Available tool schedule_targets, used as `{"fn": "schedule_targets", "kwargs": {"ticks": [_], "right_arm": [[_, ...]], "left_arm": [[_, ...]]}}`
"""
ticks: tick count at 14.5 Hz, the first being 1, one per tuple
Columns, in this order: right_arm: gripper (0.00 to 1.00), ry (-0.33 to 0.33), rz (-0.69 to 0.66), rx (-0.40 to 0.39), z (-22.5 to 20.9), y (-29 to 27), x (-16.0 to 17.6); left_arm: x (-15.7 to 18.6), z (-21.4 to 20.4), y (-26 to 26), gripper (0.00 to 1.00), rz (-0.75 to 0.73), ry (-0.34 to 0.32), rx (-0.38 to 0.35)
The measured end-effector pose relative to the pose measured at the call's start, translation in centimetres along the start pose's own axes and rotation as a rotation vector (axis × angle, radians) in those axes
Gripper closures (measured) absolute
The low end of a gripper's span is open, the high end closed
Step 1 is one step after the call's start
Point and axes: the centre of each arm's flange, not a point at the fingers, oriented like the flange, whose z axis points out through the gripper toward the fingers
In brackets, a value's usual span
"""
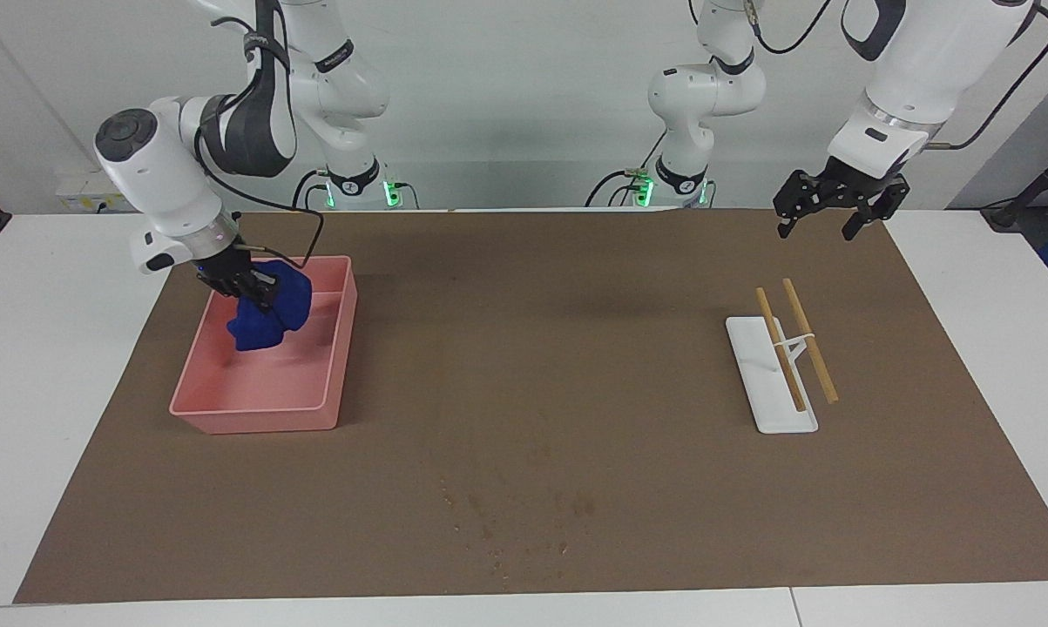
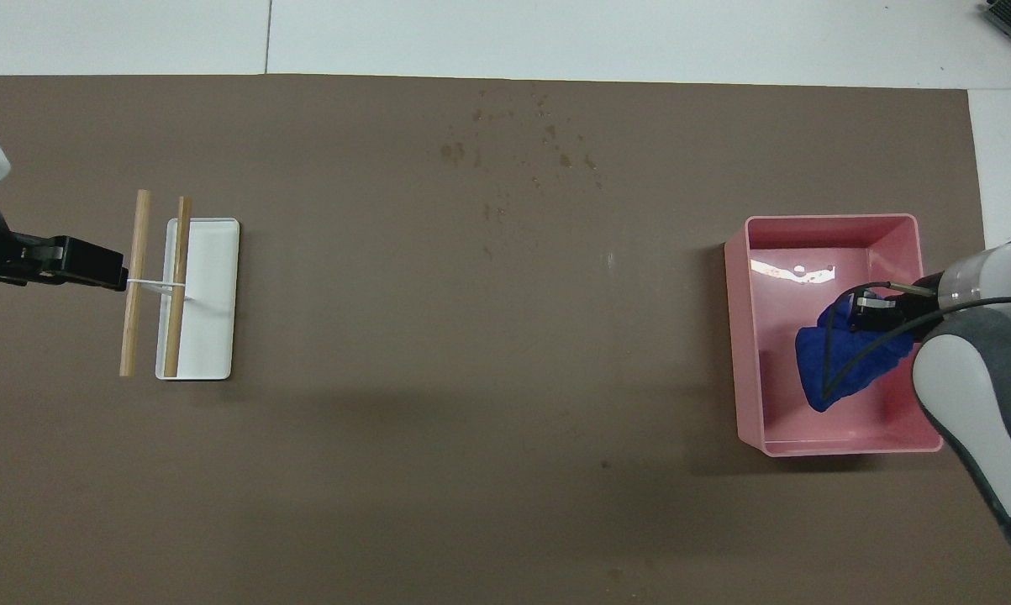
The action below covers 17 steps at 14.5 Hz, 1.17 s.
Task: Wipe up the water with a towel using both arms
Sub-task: 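Carry the towel into the pink bin with the right gripper, then open the right gripper and release the towel in the bin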
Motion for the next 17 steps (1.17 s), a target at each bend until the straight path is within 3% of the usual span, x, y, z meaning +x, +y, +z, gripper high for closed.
{"fn": "schedule_targets", "kwargs": {"ticks": [2,5,9,10,17], "right_arm": [[0.78,-0.026,-0.003,-0.003,2.8,0.1,-0.2],[0.47,-0.057,-0.010,-0.008,3.4,-0.1,-0.6],[0.05,-0.049,-0.034,-0.008,-1.2,-1.4,-0.1],[0.00,-0.035,-0.045,-0.006,-3.4,-2.0,0.2],[0.00,0.085,-0.173,-0.033,-16.1,-8.3,-0.1]], "left_arm": [[0.0,0.0,0.0,0.00,0.000,0.000,0.000],[0.0,0.0,0.0,0.00,0.000,0.000,0.000],[0.0,0.0,0.0,0.00,0.000,0.000,0.000],[0.0,0.0,0.0,0.00,0.000,0.000,0.000],[0.0,0.0,0.0,0.00,0.000,0.000,0.000]]}}
